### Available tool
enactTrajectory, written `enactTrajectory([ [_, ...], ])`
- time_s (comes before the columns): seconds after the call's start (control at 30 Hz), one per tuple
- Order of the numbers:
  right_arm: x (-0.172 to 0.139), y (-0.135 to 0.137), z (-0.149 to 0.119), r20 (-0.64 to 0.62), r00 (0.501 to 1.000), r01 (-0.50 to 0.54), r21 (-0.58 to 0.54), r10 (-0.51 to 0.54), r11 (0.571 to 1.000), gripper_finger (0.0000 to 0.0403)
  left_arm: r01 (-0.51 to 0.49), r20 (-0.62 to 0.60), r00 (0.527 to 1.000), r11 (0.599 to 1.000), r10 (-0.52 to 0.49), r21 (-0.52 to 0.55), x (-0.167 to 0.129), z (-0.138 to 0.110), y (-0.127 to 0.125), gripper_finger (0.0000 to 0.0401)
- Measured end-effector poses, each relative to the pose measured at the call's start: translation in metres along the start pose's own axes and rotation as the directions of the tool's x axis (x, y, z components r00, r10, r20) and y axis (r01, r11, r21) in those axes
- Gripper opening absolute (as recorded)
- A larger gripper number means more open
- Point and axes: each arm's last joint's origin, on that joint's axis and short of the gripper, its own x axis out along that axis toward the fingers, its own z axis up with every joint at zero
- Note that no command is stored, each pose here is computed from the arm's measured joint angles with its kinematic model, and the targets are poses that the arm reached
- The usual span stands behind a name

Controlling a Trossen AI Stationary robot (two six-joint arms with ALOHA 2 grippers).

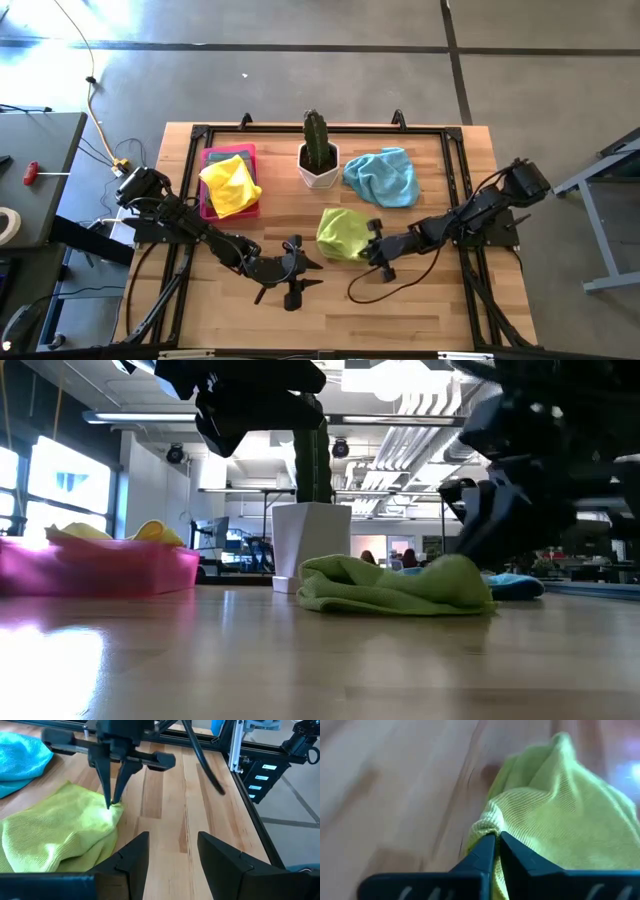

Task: Fold microfiber towels
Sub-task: Fold the light green towel

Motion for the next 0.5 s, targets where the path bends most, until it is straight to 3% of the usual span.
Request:
enactTrajectory([
  [0.1,-0.002,-0.004,0.014,0.045,0.998,0.041,0.104,-0.046,0.994,0.0012,0.0,0.0,1.0,1.0,0.0,0.0,0.0,0.0,0.0,0.0157],
  [0.33,-0.016,-0.018,0.076,0.224,0.971,0.039,0.188,-0.082,0.981,0.0002,-0.003,0.001,1.0,1.0,0.003,-0.007,0.0,0.0,0.0,0.0157],
  [0.5,-0.023,-0.024,0.103,0.175,0.981,0.045,0.188,-0.079,0.981,0.0001,-0.006,-0.001,1.0,1.0,0.006,0.004,0.0,0.0,0.0,0.0157],
])
